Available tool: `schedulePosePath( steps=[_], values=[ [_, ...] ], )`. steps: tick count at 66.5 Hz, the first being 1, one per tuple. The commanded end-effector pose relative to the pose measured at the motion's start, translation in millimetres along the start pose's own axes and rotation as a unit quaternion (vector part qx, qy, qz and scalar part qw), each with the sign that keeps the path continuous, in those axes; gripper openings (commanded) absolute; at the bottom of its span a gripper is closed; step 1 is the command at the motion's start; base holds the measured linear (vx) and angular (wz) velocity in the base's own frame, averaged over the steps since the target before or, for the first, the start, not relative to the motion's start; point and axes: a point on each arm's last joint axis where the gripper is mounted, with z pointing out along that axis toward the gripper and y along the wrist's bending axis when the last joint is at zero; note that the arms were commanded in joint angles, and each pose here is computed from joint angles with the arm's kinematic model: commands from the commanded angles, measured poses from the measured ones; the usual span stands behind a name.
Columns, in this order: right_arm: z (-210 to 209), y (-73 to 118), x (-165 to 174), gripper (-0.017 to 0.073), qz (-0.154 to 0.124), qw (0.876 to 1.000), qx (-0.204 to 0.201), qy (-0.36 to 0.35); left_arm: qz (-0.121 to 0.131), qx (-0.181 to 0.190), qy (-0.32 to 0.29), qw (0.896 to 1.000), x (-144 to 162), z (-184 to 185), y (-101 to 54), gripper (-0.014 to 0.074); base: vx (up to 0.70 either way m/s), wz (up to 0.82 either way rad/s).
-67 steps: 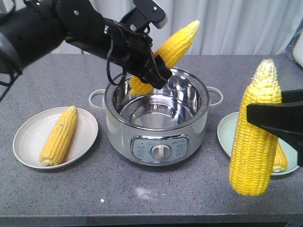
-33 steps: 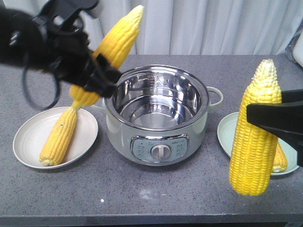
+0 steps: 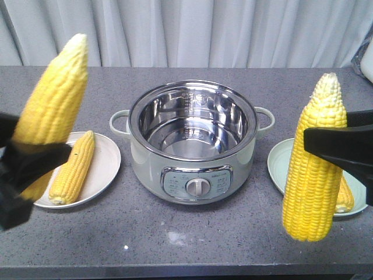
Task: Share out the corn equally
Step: 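Lift the corn cob out of the pot with the left gripper, then turn the base away from the pot while holding both corn cobs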
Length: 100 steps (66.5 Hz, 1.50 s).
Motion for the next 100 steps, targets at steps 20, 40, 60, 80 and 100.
schedulePosePath(
  steps=[20, 40, 60, 80, 100],
  values=[
    [-6.4, 1.9, -11.8, 0.0244, 0.0, 0.999, 0.006, -0.045, -0.029, -0.025, -0.1, 0.994, 24.2, -45.7, -4.3, 0.0271, 0.0, 0.0],
    [-6.4, 1.9, -11.8, 0.0244, 0.0, 0.999, 0.006, -0.045, -0.029, -0.024, -0.096, 0.995, 24.7, -44.9, -4.4, 0.0271, 0.0, 0.0],
    [-6.4, 1.9, -11.8, 0.0244, 0.0, 0.999, 0.006, -0.045, -0.03, -0.023, -0.096, 0.995, 24.7, -44.9, -4.4, 0.0271, 0.0, 0.0],
    [-6.4, 1.9, -11.8, 0.0244, 0.0, 0.999, 0.006, -0.045, -0.03, -0.023, -0.096, 0.995, 24.7, -44.9, -4.4, 0.0271, 0.0, 0.0],
    [-6.4, 1.9, -11.8, 0.0244, 0.0, 0.999, 0.006, -0.045, -0.03, -0.023, -0.096, 0.995, 24.7, -44.9, -4.4, 0.0271, 0.0, 0.0]
  ],
)
